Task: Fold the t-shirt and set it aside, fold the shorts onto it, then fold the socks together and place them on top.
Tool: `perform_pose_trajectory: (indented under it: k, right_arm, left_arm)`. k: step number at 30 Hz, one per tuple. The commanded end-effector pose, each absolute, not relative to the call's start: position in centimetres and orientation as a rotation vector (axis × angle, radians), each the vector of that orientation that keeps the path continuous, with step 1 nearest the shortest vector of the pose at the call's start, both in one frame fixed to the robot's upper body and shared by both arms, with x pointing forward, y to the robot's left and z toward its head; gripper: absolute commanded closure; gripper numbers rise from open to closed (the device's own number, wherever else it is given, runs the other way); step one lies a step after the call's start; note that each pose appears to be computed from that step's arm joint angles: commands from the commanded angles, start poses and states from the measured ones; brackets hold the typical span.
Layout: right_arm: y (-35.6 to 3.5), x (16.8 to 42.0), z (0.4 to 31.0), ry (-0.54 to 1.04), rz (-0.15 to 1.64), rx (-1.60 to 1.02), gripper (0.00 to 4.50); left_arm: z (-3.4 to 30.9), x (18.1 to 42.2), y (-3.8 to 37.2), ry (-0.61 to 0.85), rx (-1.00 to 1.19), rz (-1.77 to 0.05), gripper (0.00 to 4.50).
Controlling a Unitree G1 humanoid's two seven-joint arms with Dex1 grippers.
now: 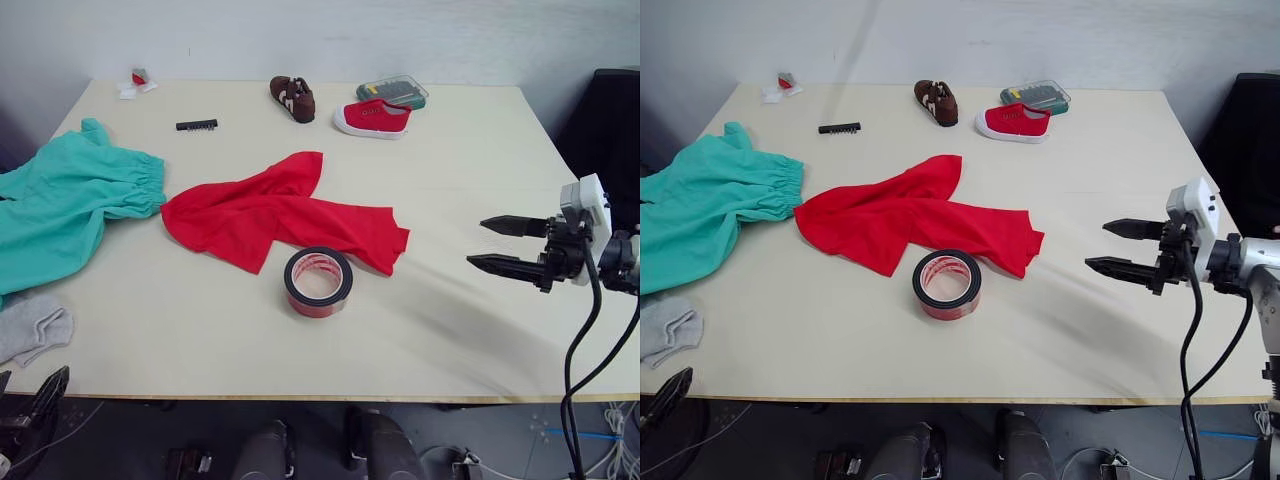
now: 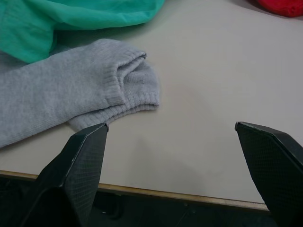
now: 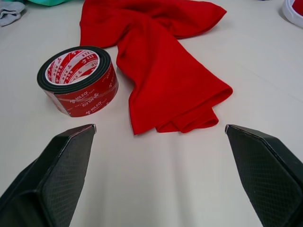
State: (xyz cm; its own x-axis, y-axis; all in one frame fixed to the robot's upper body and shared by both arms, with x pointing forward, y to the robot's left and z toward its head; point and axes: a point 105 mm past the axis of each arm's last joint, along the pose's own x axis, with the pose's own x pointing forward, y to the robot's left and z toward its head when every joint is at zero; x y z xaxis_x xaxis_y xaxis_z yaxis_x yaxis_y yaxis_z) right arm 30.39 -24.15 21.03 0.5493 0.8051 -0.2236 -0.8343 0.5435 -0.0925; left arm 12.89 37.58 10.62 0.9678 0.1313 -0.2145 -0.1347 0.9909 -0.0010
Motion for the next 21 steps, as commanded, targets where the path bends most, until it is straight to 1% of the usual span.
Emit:
perform_pose_trajectory:
  k: [1,14,17,21]
  right_arm:
    - [-23.9,30.2,22.4,0.102,0.985,-0.231,0.03]
    - [-23.6,30.3,22.3,0.1,0.979,-0.259,0.03]
    - [-23.3,30.3,22.4,0.096,0.986,-0.272,0.03]
    - [-21.6,30.0,23.2,0.068,1.044,-0.314,0.03]
  left_arm:
    - [11.7,13.2,37.3,0.191,0.019,0.121,0.0]
    - [11.9,13.7,36.5,0.19,0.014,0.106,0.0]
    - [12.0,14.1,36.1,0.185,0.01,0.09,0.0]
    - [12.4,15.4,34.4,0.174,0.01,0.016,0.0]
